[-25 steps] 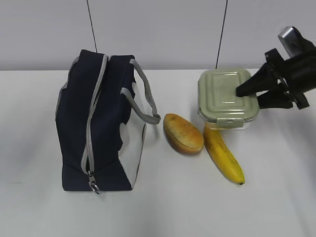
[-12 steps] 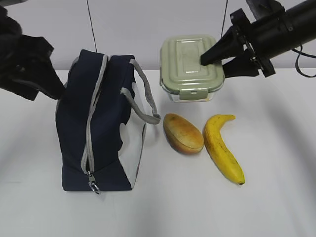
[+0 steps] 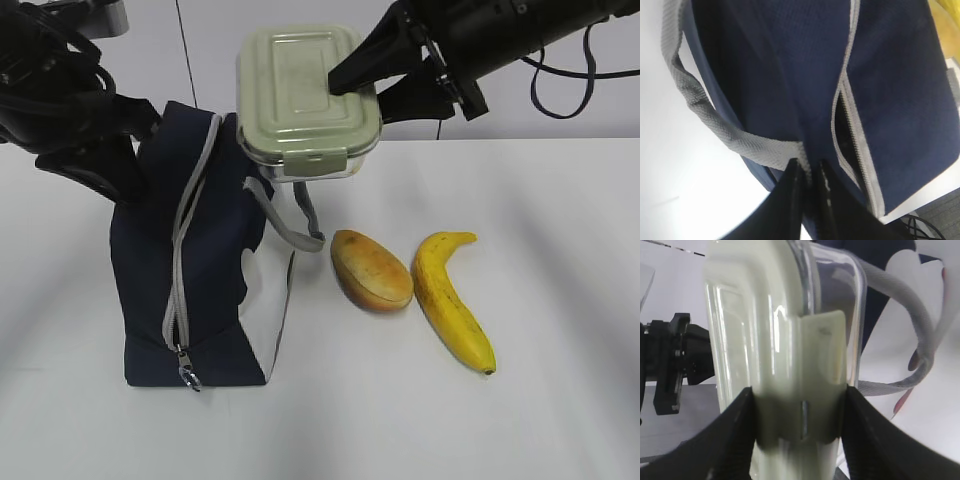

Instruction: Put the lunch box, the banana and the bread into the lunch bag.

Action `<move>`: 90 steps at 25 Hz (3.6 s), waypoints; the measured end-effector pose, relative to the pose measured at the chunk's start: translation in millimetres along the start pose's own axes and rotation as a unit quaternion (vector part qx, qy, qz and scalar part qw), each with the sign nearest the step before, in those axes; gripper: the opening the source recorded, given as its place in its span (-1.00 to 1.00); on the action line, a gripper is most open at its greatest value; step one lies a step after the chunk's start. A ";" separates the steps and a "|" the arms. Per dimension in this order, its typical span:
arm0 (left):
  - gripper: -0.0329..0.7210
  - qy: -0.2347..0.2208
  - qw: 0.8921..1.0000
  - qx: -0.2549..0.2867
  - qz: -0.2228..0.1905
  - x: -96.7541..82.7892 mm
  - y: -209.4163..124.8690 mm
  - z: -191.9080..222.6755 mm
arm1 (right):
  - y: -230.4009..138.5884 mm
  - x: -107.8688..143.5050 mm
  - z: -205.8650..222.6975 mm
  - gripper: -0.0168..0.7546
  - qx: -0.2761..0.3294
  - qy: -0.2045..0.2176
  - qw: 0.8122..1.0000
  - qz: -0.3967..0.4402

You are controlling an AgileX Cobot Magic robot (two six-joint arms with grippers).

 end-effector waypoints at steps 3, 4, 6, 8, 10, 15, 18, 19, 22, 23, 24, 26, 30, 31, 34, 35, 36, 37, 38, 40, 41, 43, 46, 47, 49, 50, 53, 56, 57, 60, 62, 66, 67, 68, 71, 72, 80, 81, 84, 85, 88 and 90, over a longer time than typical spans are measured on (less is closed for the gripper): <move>-0.88 0.000 1.000 0.000 0.003 0.1 0.1 -0.1 | -7.4 11.2 10.3 0.01 0.017 0.009 1.000 -0.009; -0.88 0.000 1.000 0.000 0.003 0.1 0.1 -0.1 | -9.4 13.6 12.6 0.01 0.021 0.011 1.000 -0.011; -0.88 -0.005 1.000 0.000 0.001 -1.9 0.2 -0.1 | -12.5 17.8 17.0 0.01 0.027 0.014 0.999 -0.013; -0.88 -0.016 1.000 -0.001 -0.003 -5.8 0.3 -0.2 | -13.0 18.6 19.4 0.01 0.028 0.015 0.999 -0.005; -0.88 -0.031 0.999 -0.001 -0.008 -11.1 0.5 -0.4 | -10.4 19.0 22.7 0.01 0.023 0.022 0.999 0.006; -0.88 -0.047 0.999 -0.003 -0.011 -17.1 1.4 -0.8 | 2.7 15.2 27.5 0.01 -0.012 0.018 1.000 0.018; -0.88 -0.047 0.999 -0.003 -0.011 -17.0 1.4 -0.8 | 7.3 4.8 29.3 0.01 -0.024 -0.008 1.000 0.013; -0.88 -0.047 0.999 -0.004 -0.010 -17.0 1.4 -0.8 | 7.8 -0.2 30.5 0.01 -0.025 -0.017 0.999 0.015; -0.88 -0.047 0.999 -0.004 -0.010 -17.1 1.4 -0.8 | 5.4 -20.9 37.5 0.01 -0.013 -0.048 0.999 0.022; -0.88 -0.047 0.999 -0.004 -0.010 -17.1 1.4 -0.8 | 4.0 -27.8 39.1 0.01 -0.008 -0.060 0.998 0.023; -0.88 -0.047 0.999 -0.004 -0.010 -17.1 1.5 -0.8 | 2.5 -33.9 40.2 0.01 -0.003 -0.071 0.997 0.025; -0.88 -0.048 0.999 -0.005 -0.010 -17.4 1.9 -0.8 | -0.3 -44.6 41.8 0.01 0.005 -0.091 0.995 0.027; -0.88 -0.048 0.999 -0.007 -0.010 -17.4 2.8 -0.8 | -3.6 -40.3 47.5 0.01 0.011 -0.091 0.995 0.024; -0.88 -0.049 0.999 -0.010 -0.011 -17.6 3.7 -0.9 | -5.6 -37.5 51.0 0.01 0.014 -0.090 0.996 0.021; -0.88 -0.052 0.998 -0.017 -0.013 -18.7 6.5 -1.0 | -18.3 -22.9 70.9 0.01 0.037 -0.082 0.996 0.007; -0.88 -0.055 0.998 -0.019 -0.015 -19.7 7.0 -1.2 | -22.0 -20.5 78.1 0.01 0.043 -0.080 0.996 0.004; -0.88 -0.057 0.998 -0.019 -0.016 -20.4 7.0 -1.2 | -25.7 -18.0 86.1 0.01 0.048 -0.079 0.996 0.001; -0.88 -0.057 0.998 -0.019 -0.017 -20.7 7.4 -1.3 | -27.7 -16.0 92.2 0.01 0.049 -0.079 0.996 -0.002; -0.88 -0.058 0.998 -0.020 -0.017 -21.0 7.4 -1.3 | -28.7 -15.4 99.4 0.01 0.047 -0.081 0.996 -0.005; -0.88 -0.058 0.998 -0.020 -0.017 -21.0 7.5 -1.3 | -30.9 -17.0 112.3 0.01 0.046 -0.083 0.995 -0.005; -0.88 -0.058 0.998 -0.021 -0.017 -21.0 7.8 -1.3 | -30.7 -19.9 118.6 0.01 0.045 -0.083 0.996 -0.002; -0.88 -0.059 0.998 -0.021 -0.018 -21.3 7.8 -1.4 | -31.4 -32.6 131.0 0.01 0.047 -0.085 0.995 0.014; -0.88 -0.060 0.998 -0.020 -0.018 -21.6 7.5 -1.4 | -31.6 -50.8 145.6 0.01 0.054 -0.091 0.994 0.027; -0.88 -0.060 0.998 -0.018 -0.018 -21.7 6.8 -1.4 | -29.8 -53.6 148.8 0.01 0.053 -0.091 0.994 0.028; -0.88 -0.060 0.998 -0.018 -0.018 -21.7 6.7 -1.4 | -27.4 -56.0 156.6 0.01 0.051 -0.082 0.995 0.039; -0.88 -0.060 0.998 -0.018 -0.018 -21.7 6.7 -1.4 | -25.8 -55.7 160.2 0.00 0.049 -0.073 0.995 0.046; -0.88 -0.059 0.998 -0.017 -0.018 -21.4 6.4 -1.3 | -23.7 -57.8 173.5 0.00 0.047 -0.042 0.996 0.068; -0.88 -0.059 0.998 -0.016 -0.018 -21.4 6.0 -1.3 | -24.0 -67.6 185.5 0.00 0.050 -0.032 0.995 0.080; -0.88 -0.058 0.998 -0.016 -0.017 -21.1 6.0 -1.3 | -25.0 -71.8 188.9 0.00 0.052 -0.032 0.995 0.084; -0.88 -0.058 0.998 -0.016 -0.017 -20.9 6.0 -1.2 | -24.0 -79.9 195.8 0.01 0.049 -0.033 0.994 0.092; -0.88 -0.058 0.998 -0.015 -0.017 -20.9 5.6 -1.2 | -23.5 -83.7 197.6 0.01 0.045 -0.036 0.994 0.093; -0.88 -0.058 0.998 -0.014 -0.017 -20.9 5.3 -1.2 | -25.6 -90.6 202.4 0.01 0.046 -0.037 0.993 0.101; -0.88 -0.058 0.998 -0.014 -0.017 -20.9 5.3 -1.2 | -26.0 -91.9 203.6 0.01 0.046 -0.037 0.993 0.103; -0.88 -0.058 0.998 -0.014 -0.017 -20.9 5.3 -1.2 | -26.9 -93.7 204.8 0.01 0.047 -0.037 0.993 0.105; -0.88 -0.058 0.998 -0.013 -0.017 -21.0 5.0 -1.2 | -29.3 -97.4 207.1 0.07 0.051 -0.038 0.992 0.107; -0.88 -0.058 0.998 -0.012 -0.017 -21.0 4.6 -1.2 | -29.6 -97.2 207.1 0.11 0.052 -0.038 0.992 0.107; -0.88 -0.049 0.999 -0.010 -0.011 -17.6 3.7 -0.9 | -32.9 -89.7 203.4 0.63 0.072 -0.018 0.991 0.111; -0.88 -0.048 0.999 -0.010 -0.010 -17.3 3.6 -0.8 | -32.6 -89.0 201.4 0.64 0.076 -0.015 0.991 0.110; -0.88 -0.045 0.999 -0.009 -0.009 -16.4 3.2 -0.7 | -32.4 -83.0 193.2 0.64 0.097 -0.003 0.990 0.101; -0.88 -0.044 0.999 -0.008 -0.008 -16.0 2.8 -0.7 | -29.8 -79.3 190.0 0.64 0.102 0.001 0.990 0.095; -0.88 -0.041 0.999 -0.006 -0.006 -14.8 2.4 -0.6 | -24.4 -65.8 179.3 0.63 0.123 0.007 0.990 0.069; -0.88 -0.040 0.999 -0.006 -0.005 -14.4 2.1 -0.6 | -21.4 -59.4 172.8 0.62 0.137 -0.003 0.989 0.048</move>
Point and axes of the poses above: a point on each arm's last joint axis where the gripper is mounted, z pointing out along that axis toward the gripper, x along the wrist's bending axis when the last joint is at zero, y = z × x, the point moved 9 cm from there along z, pointing out along that axis toward the gripper, and after that the axes turned 1 degree about z, right-handed, at the moved point
